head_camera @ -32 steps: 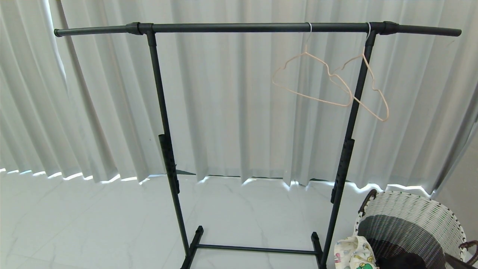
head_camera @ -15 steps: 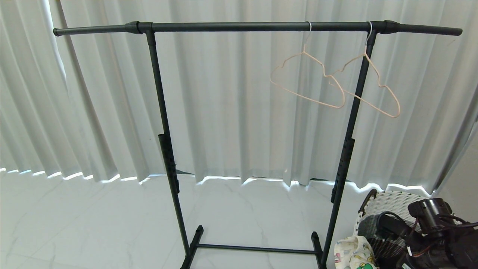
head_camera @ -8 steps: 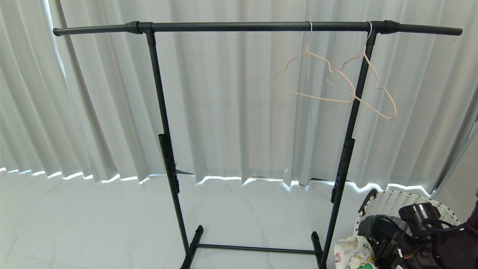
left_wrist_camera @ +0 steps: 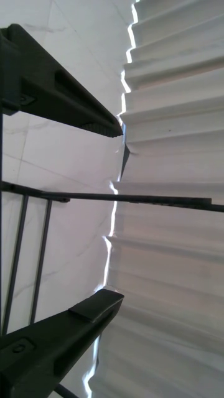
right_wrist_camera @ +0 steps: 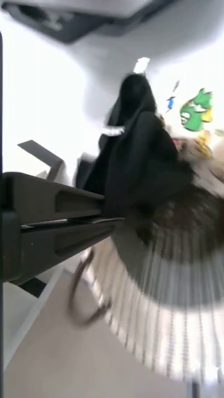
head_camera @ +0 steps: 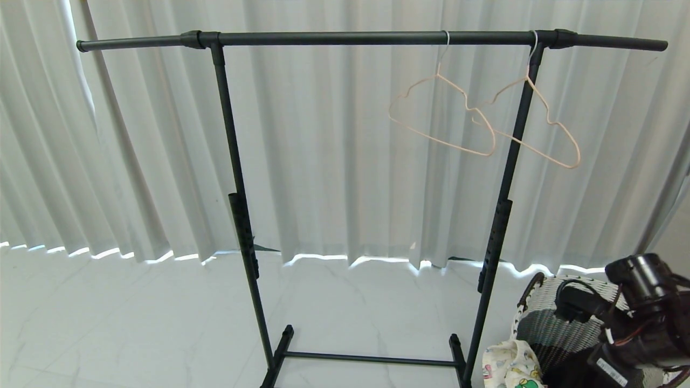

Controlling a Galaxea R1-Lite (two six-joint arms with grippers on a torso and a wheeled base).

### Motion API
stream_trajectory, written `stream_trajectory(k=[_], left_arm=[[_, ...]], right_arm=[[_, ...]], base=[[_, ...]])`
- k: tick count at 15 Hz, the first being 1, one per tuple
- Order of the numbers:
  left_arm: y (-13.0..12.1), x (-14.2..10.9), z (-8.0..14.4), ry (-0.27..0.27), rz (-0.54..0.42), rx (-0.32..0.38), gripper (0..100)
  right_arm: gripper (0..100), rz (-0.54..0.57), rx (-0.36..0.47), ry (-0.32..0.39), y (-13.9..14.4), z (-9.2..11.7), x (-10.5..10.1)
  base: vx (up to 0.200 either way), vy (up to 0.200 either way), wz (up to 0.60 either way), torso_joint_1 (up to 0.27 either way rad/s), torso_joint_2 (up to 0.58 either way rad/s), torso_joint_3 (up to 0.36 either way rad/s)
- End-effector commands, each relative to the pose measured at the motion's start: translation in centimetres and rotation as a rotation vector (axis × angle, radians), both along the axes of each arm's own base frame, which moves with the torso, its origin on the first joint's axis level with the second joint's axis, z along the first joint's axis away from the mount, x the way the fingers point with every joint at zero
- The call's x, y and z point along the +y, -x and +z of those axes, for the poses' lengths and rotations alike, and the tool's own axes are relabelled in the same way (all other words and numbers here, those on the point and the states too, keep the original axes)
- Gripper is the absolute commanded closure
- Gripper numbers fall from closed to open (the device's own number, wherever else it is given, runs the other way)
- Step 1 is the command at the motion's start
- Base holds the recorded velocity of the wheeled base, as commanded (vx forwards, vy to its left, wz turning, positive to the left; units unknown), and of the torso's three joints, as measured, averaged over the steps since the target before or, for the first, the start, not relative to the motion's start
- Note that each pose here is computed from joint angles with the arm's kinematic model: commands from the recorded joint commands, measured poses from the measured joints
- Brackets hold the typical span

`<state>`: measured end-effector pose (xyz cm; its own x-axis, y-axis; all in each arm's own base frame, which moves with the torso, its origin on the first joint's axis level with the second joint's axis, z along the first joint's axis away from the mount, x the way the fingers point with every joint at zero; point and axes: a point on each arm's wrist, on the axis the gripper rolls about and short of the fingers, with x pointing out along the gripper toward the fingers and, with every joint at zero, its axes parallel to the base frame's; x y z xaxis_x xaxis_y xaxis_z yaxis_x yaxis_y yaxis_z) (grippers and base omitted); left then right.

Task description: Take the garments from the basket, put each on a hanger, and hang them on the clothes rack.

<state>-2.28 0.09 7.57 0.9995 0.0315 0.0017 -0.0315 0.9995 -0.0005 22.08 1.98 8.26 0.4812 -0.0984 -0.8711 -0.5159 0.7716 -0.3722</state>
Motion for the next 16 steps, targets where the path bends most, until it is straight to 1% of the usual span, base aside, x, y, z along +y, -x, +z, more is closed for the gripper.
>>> stream_trajectory(k=[1,2,3,4,5,7,11,14,16], left_arm=[[0.0,0.0,0.0,0.001,0.001,0.000,0],[0.0,0.0,0.0,0.001,0.001,0.000,0],[0.0,0.0,0.0,0.004,0.001,-0.001,0],[0.0,0.0,0.0,0.000,0.001,0.000,0],[0.0,0.0,0.0,-0.002,0.001,0.000,0],[0.0,0.0,0.0,0.001,0.001,0.000,0],[0.0,0.0,0.0,0.007,0.001,0.000,0],[0.0,0.0,0.0,0.001,0.001,-0.001,0],[0.0,0.0,0.0,0.006,0.001,0.000,0]], right_arm=[[100,-0.013,-0.326,-0.087,5.4,13.0,-0.1],[100,-0.016,-0.406,-0.090,7.8,15.6,-0.4],[100,-0.023,-0.481,-0.086,9.8,17.6,-0.7],[100,-0.031,-0.539,-0.072,11.7,18.9,-1.0],[100,-0.033,-0.570,-0.050,13.2,19.4,-1.2],[100,-0.030,-0.599,-0.015,14.8,19.5,-1.5],[100,-0.027,-0.599,-0.012,14.9,19.5,-1.5],[100,-0.021,-0.594,-0.012,14.7,19.5,-1.5],[100,0.002,-0.585,-0.019,14.4,19.4,-1.3]], base=[[0.000,0.000,0.00,0.000,0.00,0.000],[0.000,0.000,0.00,0.000,0.00,0.000],[0.000,0.000,0.00,0.000,0.00,0.000],[0.000,0.000,0.00,0.000,0.00,0.000],[0.000,0.000,0.00,0.000,0.00,0.000],[-0.200,0.000,0.00,0.005,0.00,0.002],[-0.200,0.000,0.00,0.000,0.00,0.002],[-0.200,0.000,0.00,0.004,0.00,0.002],[0.000,0.000,0.00,0.000,0.00,0.000]])
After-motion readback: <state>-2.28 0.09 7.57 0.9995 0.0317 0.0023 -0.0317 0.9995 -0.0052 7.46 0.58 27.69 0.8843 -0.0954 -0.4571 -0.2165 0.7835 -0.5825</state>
